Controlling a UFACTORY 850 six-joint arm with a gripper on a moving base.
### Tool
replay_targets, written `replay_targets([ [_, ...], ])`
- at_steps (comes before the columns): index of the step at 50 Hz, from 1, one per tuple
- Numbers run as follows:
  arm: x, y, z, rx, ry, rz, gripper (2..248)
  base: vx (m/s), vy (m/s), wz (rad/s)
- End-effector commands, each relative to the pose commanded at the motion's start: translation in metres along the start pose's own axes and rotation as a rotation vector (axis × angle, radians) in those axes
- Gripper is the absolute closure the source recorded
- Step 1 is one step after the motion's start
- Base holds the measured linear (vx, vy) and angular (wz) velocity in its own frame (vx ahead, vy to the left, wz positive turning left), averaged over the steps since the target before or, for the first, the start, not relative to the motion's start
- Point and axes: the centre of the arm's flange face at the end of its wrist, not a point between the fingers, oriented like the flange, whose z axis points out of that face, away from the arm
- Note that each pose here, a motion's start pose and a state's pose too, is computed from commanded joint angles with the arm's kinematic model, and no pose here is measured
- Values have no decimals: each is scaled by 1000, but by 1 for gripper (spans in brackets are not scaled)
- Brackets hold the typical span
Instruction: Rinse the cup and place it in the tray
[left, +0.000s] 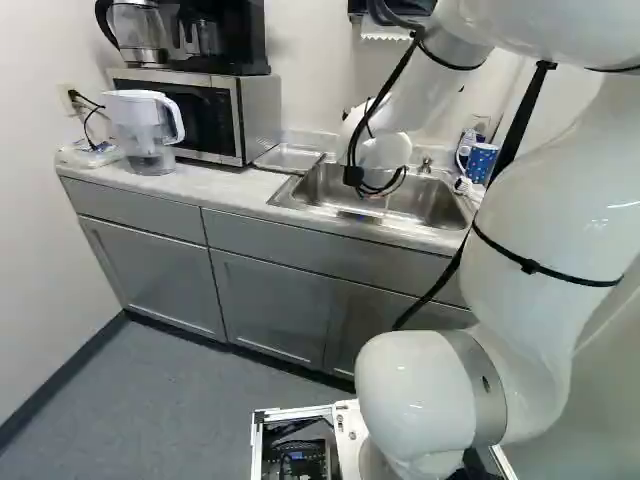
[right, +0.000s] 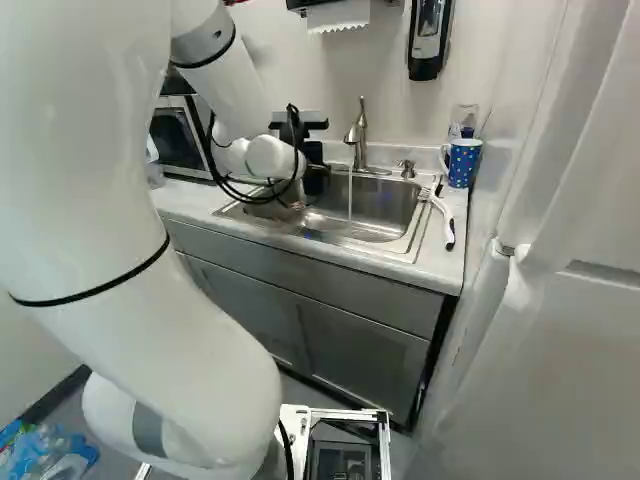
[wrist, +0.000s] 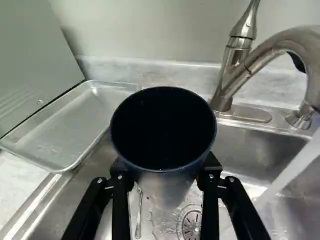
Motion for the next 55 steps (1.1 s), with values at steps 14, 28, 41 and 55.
replay_targets([
  [14,-16,9,-4,-16,-1,6,124,0,0,0],
  [28,-31,17,-9,-33,-4,12,124,0,0,0],
  [41,-38,28,-13,-54,-13,21,124,0,0,0],
  [55,-39,43,-17,-84,-13,35,124,0,0,0],
])
